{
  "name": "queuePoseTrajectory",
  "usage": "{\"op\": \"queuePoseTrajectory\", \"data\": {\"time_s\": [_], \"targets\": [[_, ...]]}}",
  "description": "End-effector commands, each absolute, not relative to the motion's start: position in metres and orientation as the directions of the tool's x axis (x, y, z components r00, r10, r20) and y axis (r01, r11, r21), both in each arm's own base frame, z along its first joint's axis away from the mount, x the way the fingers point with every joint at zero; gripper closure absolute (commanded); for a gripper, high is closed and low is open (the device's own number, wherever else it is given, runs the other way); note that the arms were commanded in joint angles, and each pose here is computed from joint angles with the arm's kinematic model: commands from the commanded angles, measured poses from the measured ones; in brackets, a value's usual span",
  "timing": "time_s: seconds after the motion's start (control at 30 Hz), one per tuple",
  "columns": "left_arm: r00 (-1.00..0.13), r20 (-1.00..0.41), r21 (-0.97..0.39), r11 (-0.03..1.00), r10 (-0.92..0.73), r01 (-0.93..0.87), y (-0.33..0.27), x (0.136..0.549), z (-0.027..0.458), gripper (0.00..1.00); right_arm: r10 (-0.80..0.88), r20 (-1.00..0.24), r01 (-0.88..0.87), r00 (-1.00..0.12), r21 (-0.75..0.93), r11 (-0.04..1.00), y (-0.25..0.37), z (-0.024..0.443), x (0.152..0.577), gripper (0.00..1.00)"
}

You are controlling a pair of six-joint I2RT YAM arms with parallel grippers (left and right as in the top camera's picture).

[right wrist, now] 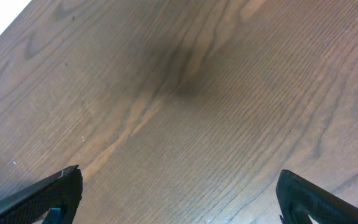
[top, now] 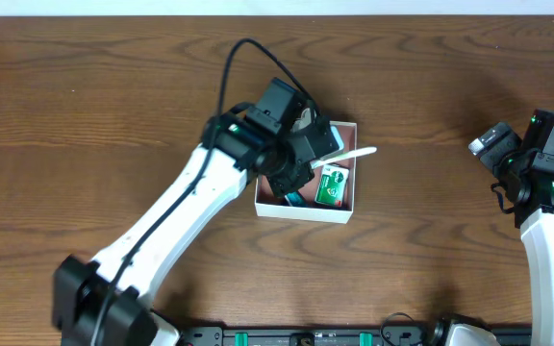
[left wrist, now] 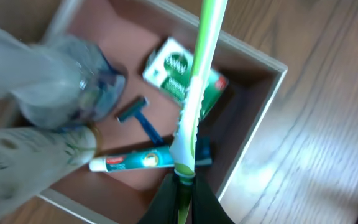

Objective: Pack container
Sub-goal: 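Carry the toothbrush into the box and release it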

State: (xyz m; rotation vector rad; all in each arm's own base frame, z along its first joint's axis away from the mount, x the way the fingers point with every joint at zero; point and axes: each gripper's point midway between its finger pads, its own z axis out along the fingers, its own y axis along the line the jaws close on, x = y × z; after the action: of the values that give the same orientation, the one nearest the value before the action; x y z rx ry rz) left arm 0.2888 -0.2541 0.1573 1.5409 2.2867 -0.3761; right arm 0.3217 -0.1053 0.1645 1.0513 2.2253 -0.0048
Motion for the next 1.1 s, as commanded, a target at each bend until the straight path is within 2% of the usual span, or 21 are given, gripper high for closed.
{"op": "queuePoseTrajectory", "data": {"time_s": [0.0,0.3,0.4,0.57,0.67,0.83,0.9,0.97,1.07], "targets": [[-0.337,-0.34,-0.003,0.357,0.878,0.934,-0.243,0.291,0.13,0.94,0.694,-0.575,0.696,-0.433,0.276,0.663,-0.108,0.169,0.323,0.01],[-0.354,-0.275,-0.009,0.366,0.894,0.931,-0.238,0.294,0.11,0.94,0.694,-0.575,0.696,-0.433,0.276,0.663,-0.108,0.169,0.323,0.01],[-0.355,-0.274,-0.009,0.366,0.894,0.93,-0.238,0.294,0.11,0.83,0.694,-0.575,0.696,-0.433,0.276,0.663,-0.108,0.169,0.323,0.01],[-0.355,-0.275,-0.009,0.367,0.894,0.93,-0.238,0.294,0.11,0.44,0.694,-0.575,0.696,-0.433,0.276,0.663,-0.108,0.169,0.323,0.01],[-0.355,-0.275,-0.009,0.367,0.894,0.93,-0.238,0.294,0.11,0.36,0.694,-0.575,0.696,-0.433,0.276,0.663,-0.108,0.169,0.323,0.01],[-0.379,-0.287,-0.009,0.393,0.88,0.92,-0.236,0.291,0.121,0.34,0.694,-0.575,0.696,-0.433,0.276,0.663,-0.108,0.169,0.323,0.01],[-0.42,-0.315,-0.009,0.44,0.851,0.898,-0.234,0.289,0.137,0.29,0.694,-0.575,0.696,-0.433,0.276,0.663,-0.108,0.169,0.323,0.01],[-0.468,-0.359,-0.008,0.499,0.807,0.867,-0.233,0.287,0.156,0.18,0.694,-0.575,0.696,-0.433,0.276,0.663,-0.108,0.169,0.323,0.01],[-0.5,-0.439,0.0,0.556,0.746,0.831,-0.229,0.282,0.19,0.07,0.694,-0.575,0.696,-0.433,0.276,0.663,-0.108,0.169,0.323,0.01]]}}
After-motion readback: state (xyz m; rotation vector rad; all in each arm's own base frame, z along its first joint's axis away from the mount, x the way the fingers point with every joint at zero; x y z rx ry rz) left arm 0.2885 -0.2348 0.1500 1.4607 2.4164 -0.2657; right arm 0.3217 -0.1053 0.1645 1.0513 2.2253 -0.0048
